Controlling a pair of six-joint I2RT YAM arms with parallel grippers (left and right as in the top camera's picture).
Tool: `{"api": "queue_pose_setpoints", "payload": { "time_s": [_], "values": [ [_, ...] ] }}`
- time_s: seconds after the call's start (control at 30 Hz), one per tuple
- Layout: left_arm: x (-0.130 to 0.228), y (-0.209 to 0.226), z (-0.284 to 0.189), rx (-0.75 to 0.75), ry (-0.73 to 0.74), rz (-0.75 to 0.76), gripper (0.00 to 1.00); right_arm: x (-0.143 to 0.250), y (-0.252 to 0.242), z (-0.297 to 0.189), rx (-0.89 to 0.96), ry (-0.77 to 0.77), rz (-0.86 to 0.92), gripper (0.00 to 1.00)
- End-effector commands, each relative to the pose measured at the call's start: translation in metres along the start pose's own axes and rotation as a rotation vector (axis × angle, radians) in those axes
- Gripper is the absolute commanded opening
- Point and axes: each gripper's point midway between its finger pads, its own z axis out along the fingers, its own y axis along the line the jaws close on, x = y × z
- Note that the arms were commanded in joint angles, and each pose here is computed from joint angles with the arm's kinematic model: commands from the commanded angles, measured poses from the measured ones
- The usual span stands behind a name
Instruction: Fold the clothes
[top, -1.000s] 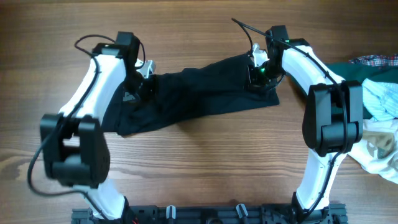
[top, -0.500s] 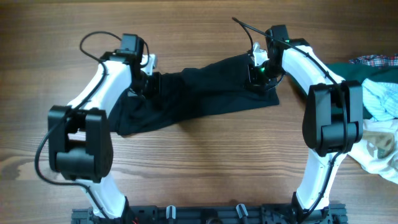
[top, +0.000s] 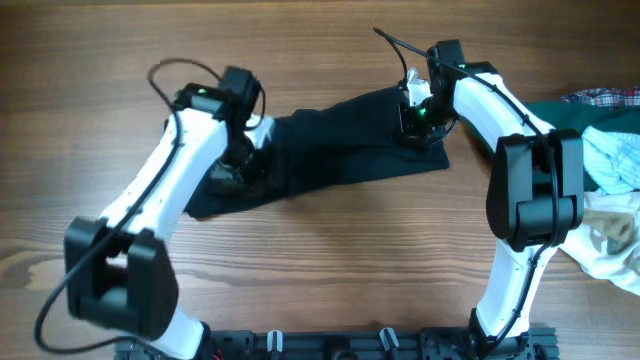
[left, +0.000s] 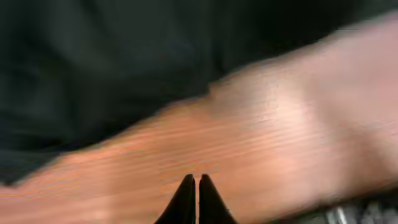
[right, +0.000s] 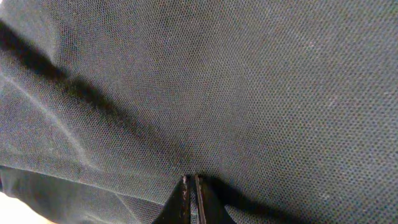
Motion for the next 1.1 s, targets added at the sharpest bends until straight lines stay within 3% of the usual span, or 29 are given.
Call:
{"api": "queue_pose_setpoints", "payload": {
  "time_s": [0.0, 0.07, 0.33, 0.4, 0.5, 0.63, 0.77, 0.93, 1.07],
  "values": [
    [-0.041, 0.049, -0.013, -0.177, -0.182, -0.135, 0.04, -0.002, -0.001, 0.0, 0.011, -0.004, 0.006, 0.04],
    [-0.058, 0.062, -0.001, -0.17, -0.219, -0.164, 0.04, -0.001, -0.001, 0.0, 0.011, -0.002, 0.008, 0.05],
    [-0.073, 0.128, 0.085, -0.26, -0.104, -0.285, 0.04, 0.001, -0.005, 0.0, 0.033, 0.004, 0.035, 0.04],
    [-0.067, 0.167, 0.098, -0.351, -0.089, -0.433, 0.04, 0.0, -0.014, -0.001, 0.083, -0.001, 0.065, 0.04],
    [-0.059, 0.2, 0.101, -0.357, -0.092, -0.605, 0.04, -0.004, -0.024, -0.002, 0.143, -0.02, 0.06, 0.04],
    [-0.052, 0.231, 0.096, -0.345, -0.105, -0.706, 0.04, -0.022, -0.035, -0.005, 0.206, -0.094, 0.04, 0.04],
    [-0.058, 0.212, 0.101, -0.23, -0.084, -0.595, 0.04, -0.03, -0.017, -0.007, 0.117, -0.115, -0.038, 0.05],
    [-0.058, 0.195, 0.103, -0.234, -0.06, -0.53, 0.04, -0.056, 0.045, -0.074, -0.066, -0.27, -0.166, 0.05],
    [-0.055, 0.189, 0.096, -0.234, -0.054, -0.52, 0.04, -0.044, 0.067, -0.103, -0.096, -0.286, -0.192, 0.04]
  ]
}}
